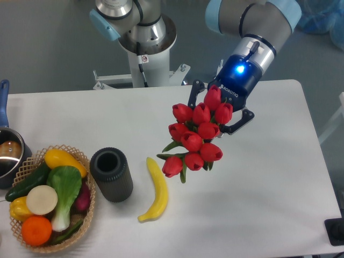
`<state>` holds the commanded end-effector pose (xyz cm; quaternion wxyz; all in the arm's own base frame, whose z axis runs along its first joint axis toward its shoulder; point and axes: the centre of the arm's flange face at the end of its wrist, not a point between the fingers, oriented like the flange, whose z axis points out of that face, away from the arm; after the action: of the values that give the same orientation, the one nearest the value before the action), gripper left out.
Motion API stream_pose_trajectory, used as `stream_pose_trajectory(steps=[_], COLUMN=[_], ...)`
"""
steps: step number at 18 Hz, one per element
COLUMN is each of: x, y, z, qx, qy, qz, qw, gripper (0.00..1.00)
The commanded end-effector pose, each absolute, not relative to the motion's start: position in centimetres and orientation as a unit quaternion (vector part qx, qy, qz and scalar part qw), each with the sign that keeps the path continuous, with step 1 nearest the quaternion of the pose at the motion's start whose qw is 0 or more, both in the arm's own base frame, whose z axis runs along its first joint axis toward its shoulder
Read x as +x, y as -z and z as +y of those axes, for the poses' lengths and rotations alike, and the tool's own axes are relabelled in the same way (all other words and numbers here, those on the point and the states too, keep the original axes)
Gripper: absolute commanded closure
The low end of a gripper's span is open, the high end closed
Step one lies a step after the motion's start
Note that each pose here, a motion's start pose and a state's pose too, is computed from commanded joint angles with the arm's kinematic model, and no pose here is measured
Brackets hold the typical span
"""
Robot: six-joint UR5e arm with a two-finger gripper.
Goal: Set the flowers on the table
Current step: 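Carry the red tulip bunch with the gripper, lowering it toward the table, then lower the tulips onto the table beside the yellow banana and release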
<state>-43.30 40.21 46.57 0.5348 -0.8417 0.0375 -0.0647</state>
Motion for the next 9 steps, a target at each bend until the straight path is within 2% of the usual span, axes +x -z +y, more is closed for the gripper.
stream_pose_trajectory(steps=[4,9], x=[-42.9,-41.9], y=[-47.0,-45.7], z=[41.0,40.9], qx=[-0.848,-0.897], qy=[0.061,0.017], qz=[0.040,0.020], qw=[0.524,0.440], gripper=[0.50,0.51])
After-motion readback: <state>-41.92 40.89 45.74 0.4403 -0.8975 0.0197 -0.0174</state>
